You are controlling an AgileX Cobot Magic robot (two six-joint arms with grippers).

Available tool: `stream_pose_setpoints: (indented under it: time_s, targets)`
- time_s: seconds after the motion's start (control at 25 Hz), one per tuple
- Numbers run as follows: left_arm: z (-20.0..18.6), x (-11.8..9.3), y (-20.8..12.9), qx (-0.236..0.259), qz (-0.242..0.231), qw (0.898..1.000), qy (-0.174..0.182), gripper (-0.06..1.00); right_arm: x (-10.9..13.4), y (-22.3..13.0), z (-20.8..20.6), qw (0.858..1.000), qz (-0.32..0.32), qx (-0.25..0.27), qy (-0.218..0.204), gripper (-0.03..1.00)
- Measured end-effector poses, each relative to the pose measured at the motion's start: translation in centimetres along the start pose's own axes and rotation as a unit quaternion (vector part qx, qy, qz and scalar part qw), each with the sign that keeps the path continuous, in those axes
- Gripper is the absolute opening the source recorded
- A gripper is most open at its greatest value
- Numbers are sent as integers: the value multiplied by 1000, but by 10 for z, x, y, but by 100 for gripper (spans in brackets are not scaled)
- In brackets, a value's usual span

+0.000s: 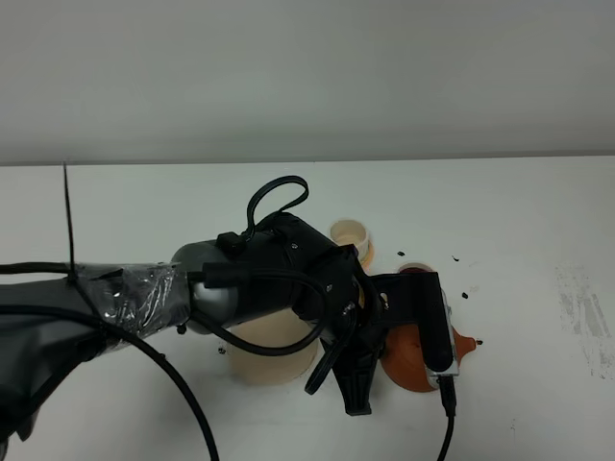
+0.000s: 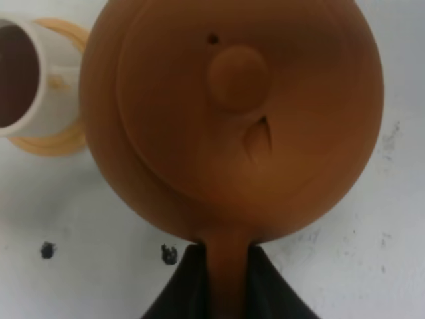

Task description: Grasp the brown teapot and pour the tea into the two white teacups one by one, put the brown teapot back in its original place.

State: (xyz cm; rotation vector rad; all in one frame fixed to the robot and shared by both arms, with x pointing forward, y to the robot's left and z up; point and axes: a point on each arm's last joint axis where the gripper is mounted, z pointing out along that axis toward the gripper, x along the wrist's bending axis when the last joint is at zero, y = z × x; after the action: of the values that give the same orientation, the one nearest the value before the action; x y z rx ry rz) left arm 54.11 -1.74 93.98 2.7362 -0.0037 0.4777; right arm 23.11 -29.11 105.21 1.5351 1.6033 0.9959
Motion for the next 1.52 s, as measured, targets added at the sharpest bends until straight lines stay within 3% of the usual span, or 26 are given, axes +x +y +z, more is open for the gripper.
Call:
stream_pose_setpoints:
  time_s: [0.6, 0.96, 1.16, 1.52]
  targets:
    - [22, -2, -8, 9, -4, 1000, -6, 12, 0, 0, 0, 1000, 0, 0, 0, 21]
    - [-11, 8, 2, -18, -28, 999, 22, 12, 0, 0, 0, 1000, 0, 0, 0, 21]
    - [-40, 28, -9, -11, -66, 997, 50, 12, 0, 0, 0, 1000, 0, 0, 0, 21]
    - [-67, 75, -68, 48, -126, 987, 90, 12, 0, 0, 0, 1000, 0, 0, 0, 21]
